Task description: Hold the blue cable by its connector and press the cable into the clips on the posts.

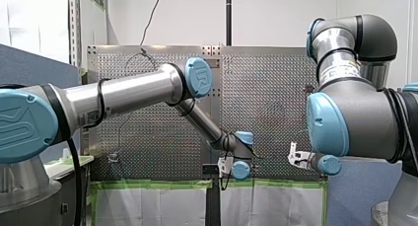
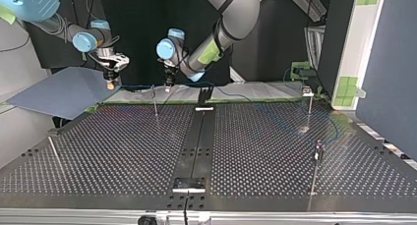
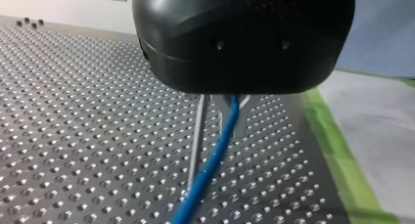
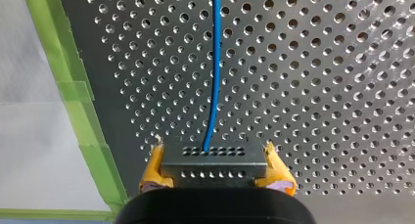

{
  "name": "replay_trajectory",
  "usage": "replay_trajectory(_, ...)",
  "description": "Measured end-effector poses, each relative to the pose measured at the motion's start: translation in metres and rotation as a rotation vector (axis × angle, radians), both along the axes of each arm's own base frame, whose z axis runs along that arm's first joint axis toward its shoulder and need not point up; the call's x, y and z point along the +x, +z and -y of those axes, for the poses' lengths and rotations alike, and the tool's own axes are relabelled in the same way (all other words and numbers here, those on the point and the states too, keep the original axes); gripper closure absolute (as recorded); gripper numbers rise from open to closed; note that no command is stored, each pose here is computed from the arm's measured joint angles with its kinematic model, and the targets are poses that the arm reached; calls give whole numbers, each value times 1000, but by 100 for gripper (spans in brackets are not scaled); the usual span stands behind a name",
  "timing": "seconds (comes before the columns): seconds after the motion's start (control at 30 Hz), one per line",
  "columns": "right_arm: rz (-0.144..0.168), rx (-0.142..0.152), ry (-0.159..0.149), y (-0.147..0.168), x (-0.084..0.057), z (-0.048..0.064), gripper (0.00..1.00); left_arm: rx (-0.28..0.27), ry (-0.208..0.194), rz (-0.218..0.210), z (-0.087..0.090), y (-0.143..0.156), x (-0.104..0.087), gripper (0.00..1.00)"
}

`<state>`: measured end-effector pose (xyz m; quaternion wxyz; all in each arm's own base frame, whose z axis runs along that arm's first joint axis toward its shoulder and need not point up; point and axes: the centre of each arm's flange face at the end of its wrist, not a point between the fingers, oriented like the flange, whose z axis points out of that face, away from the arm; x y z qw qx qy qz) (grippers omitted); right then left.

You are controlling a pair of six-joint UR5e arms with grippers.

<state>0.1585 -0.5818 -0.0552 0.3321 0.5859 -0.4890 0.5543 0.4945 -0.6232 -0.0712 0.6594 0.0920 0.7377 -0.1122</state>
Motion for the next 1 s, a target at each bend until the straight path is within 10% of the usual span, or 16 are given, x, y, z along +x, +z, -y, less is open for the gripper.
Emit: replay_trajectory(1.0, -5, 4, 6, -22, 5, 10, 100, 12, -23, -27, -26, -11, 27, 100)
